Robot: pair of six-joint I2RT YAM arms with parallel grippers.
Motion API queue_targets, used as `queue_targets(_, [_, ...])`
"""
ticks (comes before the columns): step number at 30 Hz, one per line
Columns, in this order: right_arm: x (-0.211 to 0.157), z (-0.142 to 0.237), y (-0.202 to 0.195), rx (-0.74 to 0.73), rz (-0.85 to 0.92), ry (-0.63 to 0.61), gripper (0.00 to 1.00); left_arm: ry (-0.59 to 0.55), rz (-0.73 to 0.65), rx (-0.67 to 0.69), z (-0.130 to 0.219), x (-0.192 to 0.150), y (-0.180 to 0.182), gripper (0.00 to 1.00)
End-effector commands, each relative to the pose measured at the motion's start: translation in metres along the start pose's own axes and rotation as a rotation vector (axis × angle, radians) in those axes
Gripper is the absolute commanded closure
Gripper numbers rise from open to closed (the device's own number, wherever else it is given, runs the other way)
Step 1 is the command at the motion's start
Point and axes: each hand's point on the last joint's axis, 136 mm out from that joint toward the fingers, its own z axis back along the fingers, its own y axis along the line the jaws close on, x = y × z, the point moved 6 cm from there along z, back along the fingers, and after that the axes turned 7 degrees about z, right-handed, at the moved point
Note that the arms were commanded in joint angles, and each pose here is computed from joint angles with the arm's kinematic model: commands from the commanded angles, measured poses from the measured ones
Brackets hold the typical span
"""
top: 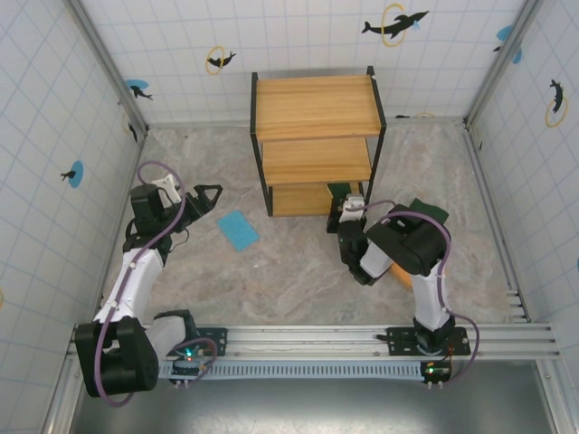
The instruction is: Place and organize the cleaning sponges onto the shelf
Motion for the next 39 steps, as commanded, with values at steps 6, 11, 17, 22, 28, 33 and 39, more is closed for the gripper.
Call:
queue_targets(6, [0.003, -0.011, 0.004, -0.017, -0.025, 0.026, 0.48, 0.005, 0.000, -0.019, 0.000, -0.001, 0.001, 0.02])
queue_targets(11, [-0.004, -0.013, 0.002, -0.024, -0.031, 0.042, 0.47, 0.007, 0.001, -0.020, 0.000, -0.001, 0.001, 0.02])
queue_targets(17, [-0.009, -0.014, 0.000, -0.030, -0.033, 0.046, 0.47, 0.007, 0.003, -0.021, 0.000, -0.001, 0.001, 0.02])
queue_targets(22, [-0.007, -0.019, 0.002, -0.025, -0.029, 0.066, 0.45, 0.008, 0.004, -0.021, -0.002, -0.001, 0.001, 0.02])
queue_targets(28, [-0.001, -0.020, 0.004, -0.026, -0.019, 0.079, 0.45, 0.008, 0.007, -0.022, -0.002, -0.002, 0.003, 0.02])
queue_targets(33, [0.000, -0.026, 0.007, -0.042, -0.002, 0.111, 0.44, 0.009, 0.004, -0.026, -0.002, -0.002, 0.002, 0.02])
queue_targets(39, [-0.002, -0.029, 0.004, -0.062, -0.025, 0.125, 0.44, 0.010, 0.007, -0.025, -0.002, -0.004, 0.003, 0.02])
